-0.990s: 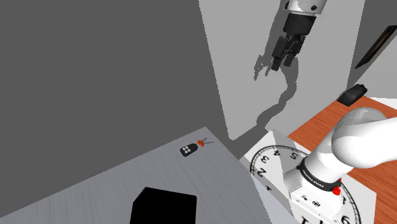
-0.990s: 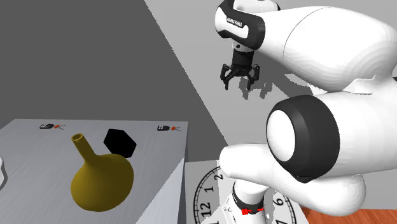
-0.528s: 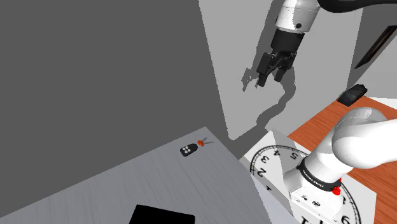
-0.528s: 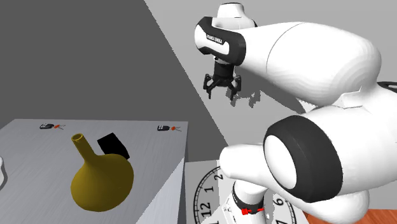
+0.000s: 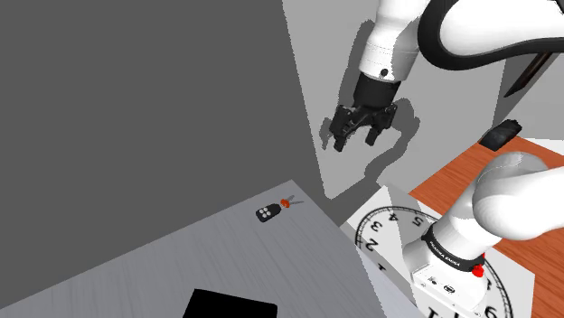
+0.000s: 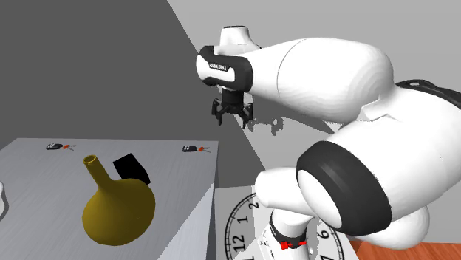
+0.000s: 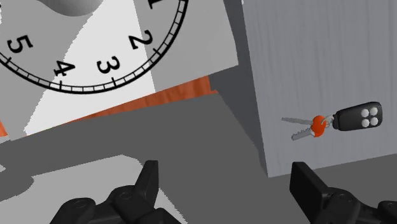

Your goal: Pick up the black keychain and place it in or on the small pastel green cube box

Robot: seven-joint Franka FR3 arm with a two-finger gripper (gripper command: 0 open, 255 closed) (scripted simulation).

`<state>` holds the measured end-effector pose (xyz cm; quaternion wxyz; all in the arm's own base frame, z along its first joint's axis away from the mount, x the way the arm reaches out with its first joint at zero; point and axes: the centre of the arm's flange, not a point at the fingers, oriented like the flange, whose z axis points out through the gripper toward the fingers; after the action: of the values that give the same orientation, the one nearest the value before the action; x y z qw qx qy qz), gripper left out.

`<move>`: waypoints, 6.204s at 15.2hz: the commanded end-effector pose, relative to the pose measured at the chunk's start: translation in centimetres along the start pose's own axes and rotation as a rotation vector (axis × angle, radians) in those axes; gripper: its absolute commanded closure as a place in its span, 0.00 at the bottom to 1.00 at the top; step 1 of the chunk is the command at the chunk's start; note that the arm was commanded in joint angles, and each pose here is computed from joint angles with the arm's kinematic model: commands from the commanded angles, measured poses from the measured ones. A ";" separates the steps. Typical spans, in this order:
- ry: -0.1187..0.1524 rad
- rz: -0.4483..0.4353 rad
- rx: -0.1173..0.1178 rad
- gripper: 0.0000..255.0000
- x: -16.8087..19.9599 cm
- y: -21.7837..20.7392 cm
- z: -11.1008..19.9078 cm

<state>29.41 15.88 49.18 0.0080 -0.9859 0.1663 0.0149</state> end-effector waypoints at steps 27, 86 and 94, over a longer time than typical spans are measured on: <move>0.055 0.357 0.000 0.00 -1.1 -20.2 15.5; 0.055 0.357 0.000 1.00 -12.4 -30.0 -2.1; 0.055 0.357 0.000 1.00 -19.8 -36.6 -2.4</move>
<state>23.31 55.94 52.67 0.0013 -0.9411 0.3379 -0.0098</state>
